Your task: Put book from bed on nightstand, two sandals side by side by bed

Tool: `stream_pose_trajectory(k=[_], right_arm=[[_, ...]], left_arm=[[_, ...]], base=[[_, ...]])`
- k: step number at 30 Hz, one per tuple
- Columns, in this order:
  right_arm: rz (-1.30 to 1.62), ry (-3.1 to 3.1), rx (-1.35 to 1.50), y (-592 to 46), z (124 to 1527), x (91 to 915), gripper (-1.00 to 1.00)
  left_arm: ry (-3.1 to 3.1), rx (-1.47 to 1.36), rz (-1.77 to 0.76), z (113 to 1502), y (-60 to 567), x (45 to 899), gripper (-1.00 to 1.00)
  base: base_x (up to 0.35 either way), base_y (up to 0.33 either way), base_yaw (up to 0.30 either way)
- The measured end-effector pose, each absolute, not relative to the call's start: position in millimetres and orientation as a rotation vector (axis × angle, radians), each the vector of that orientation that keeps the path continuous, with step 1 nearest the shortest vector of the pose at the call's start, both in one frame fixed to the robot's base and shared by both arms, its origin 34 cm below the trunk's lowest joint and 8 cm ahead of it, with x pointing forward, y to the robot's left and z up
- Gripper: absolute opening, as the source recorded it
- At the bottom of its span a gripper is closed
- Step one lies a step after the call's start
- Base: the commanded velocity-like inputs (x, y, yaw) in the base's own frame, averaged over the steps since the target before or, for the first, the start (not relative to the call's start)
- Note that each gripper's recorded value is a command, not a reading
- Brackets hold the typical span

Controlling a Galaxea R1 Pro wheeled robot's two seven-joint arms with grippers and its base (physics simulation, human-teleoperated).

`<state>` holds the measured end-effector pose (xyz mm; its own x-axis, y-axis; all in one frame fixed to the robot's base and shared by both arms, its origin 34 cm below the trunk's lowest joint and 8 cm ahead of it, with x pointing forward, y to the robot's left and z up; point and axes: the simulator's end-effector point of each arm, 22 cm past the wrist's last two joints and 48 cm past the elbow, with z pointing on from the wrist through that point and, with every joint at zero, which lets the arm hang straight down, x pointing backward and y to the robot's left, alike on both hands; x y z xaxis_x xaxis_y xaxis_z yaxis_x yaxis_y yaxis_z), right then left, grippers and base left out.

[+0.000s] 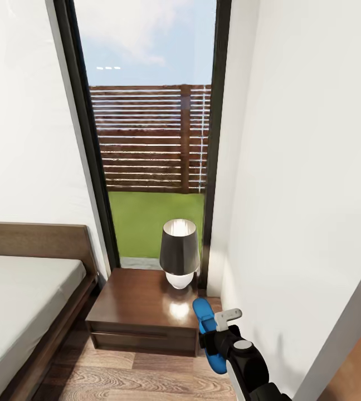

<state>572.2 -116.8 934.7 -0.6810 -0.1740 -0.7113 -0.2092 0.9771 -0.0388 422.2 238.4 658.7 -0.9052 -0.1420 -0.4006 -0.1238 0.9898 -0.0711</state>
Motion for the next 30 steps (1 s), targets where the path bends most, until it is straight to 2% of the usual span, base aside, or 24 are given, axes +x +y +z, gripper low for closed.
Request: stream_pose_trajectory(k=[30], right_arm=[[0.044, 2.42, -0.282, -120.1, 897.1, 568.5, -1.0]], left_arm=[[2.717, -0.181, -0.061, 632.5, 237.8, 432.5, 1.0]], base=[[0.0, 0.0, 0.0]])
